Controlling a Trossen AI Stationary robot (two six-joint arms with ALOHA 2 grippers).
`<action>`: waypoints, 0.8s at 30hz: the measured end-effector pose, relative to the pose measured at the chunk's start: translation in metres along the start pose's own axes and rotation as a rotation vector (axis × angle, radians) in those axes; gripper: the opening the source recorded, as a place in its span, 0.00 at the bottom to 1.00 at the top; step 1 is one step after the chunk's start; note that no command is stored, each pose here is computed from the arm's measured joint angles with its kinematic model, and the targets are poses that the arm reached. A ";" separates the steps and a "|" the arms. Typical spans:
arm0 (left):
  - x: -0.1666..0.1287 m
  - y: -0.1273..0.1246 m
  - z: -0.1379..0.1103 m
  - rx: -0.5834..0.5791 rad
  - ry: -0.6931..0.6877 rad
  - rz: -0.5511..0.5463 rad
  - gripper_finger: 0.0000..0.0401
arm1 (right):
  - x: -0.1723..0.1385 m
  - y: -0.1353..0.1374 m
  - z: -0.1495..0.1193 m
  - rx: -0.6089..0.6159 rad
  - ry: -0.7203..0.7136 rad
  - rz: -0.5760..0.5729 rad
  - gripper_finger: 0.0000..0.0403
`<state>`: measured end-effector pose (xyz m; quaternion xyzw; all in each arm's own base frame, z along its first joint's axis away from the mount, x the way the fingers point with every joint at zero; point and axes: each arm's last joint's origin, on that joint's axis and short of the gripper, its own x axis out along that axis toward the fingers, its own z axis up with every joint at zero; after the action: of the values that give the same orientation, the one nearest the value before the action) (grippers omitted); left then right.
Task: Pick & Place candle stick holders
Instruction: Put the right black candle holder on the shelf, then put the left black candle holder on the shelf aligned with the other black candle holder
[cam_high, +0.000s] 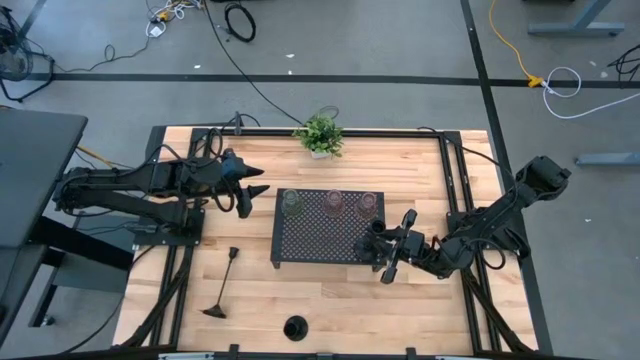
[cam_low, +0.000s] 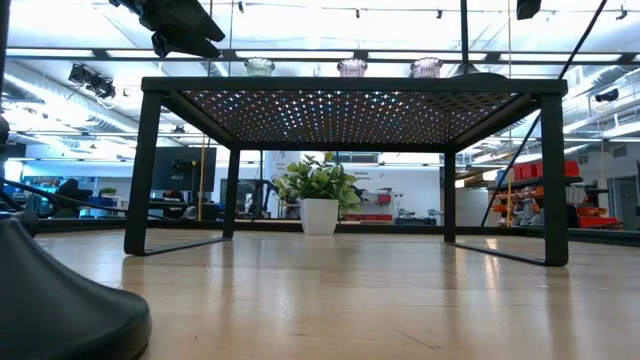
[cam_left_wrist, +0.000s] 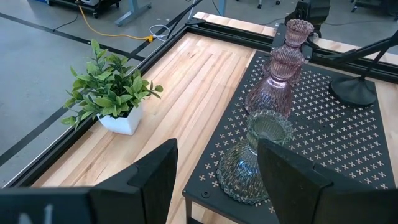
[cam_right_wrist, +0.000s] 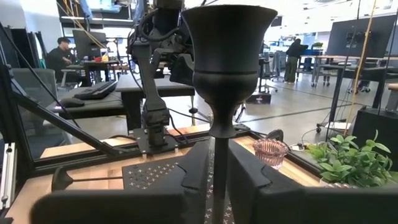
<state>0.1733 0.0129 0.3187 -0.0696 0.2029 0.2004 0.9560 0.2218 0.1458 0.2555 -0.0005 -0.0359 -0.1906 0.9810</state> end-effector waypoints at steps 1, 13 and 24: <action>0.000 0.000 0.000 0.000 0.000 0.000 0.56 | 0.000 0.000 0.000 0.000 0.000 0.000 0.13; 0.000 0.000 0.000 -0.016 0.001 -0.003 0.56 | 0.000 0.000 0.000 -0.019 0.000 0.002 0.47; -0.001 -0.002 -0.008 -0.113 0.106 -0.087 0.56 | -0.005 0.003 0.001 -0.022 -0.004 0.022 0.67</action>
<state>0.1705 0.0092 0.3115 -0.1425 0.2385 0.1659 0.9462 0.2183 0.1508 0.2561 -0.0121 -0.0355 -0.1804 0.9829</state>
